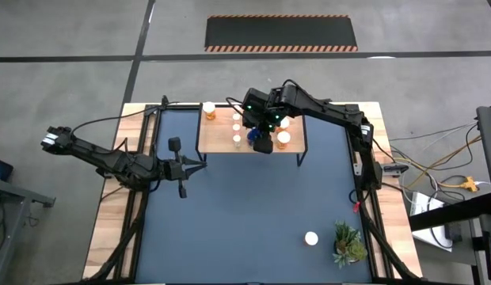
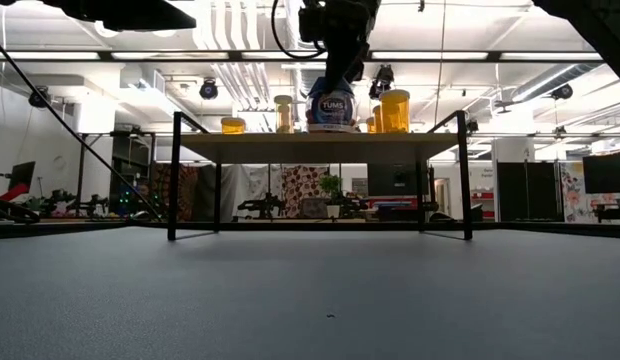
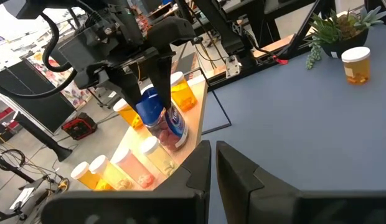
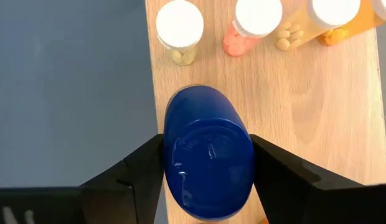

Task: Pick and place medicine bottles onto shelf by color
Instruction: Put the blue pill bottle on the shelf, then align the large orange pill bottle with the other large orange pill bottle on the shelf

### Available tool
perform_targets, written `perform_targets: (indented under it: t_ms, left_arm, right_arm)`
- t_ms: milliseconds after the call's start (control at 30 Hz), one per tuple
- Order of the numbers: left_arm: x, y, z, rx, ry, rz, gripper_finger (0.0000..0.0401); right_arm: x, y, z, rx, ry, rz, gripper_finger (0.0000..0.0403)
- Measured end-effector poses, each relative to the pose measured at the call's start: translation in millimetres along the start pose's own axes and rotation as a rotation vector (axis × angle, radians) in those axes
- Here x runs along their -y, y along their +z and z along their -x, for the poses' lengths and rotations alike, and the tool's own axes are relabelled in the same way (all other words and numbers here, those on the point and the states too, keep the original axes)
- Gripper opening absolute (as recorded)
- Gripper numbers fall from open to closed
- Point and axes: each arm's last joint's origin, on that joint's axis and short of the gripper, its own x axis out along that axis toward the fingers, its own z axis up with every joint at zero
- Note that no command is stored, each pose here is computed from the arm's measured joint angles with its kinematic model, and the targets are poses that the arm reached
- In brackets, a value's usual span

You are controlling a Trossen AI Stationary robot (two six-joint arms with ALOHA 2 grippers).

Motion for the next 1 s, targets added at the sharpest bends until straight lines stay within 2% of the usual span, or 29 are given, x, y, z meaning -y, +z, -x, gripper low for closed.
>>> perform_targets:
  t_ms: [367, 667, 1000]
  left_arm:
    - [0, 0, 0, 0.001, 0.000, 0.000, 0.0008]
    - [0, 0, 0, 0.001, 0.000, 0.000, 0.0008]
    - [0, 0, 0, 0.001, 0.000, 0.001, 0.0008]
  right_arm:
    - [0, 0, 0, 0.000, 0.000, -0.005, 0.0205]
    - [0, 0, 0, 0.004, -0.001, -0.004, 0.0240]
    - [-3, 4, 30, 0.050, -0.040, -0.039, 0.0253]
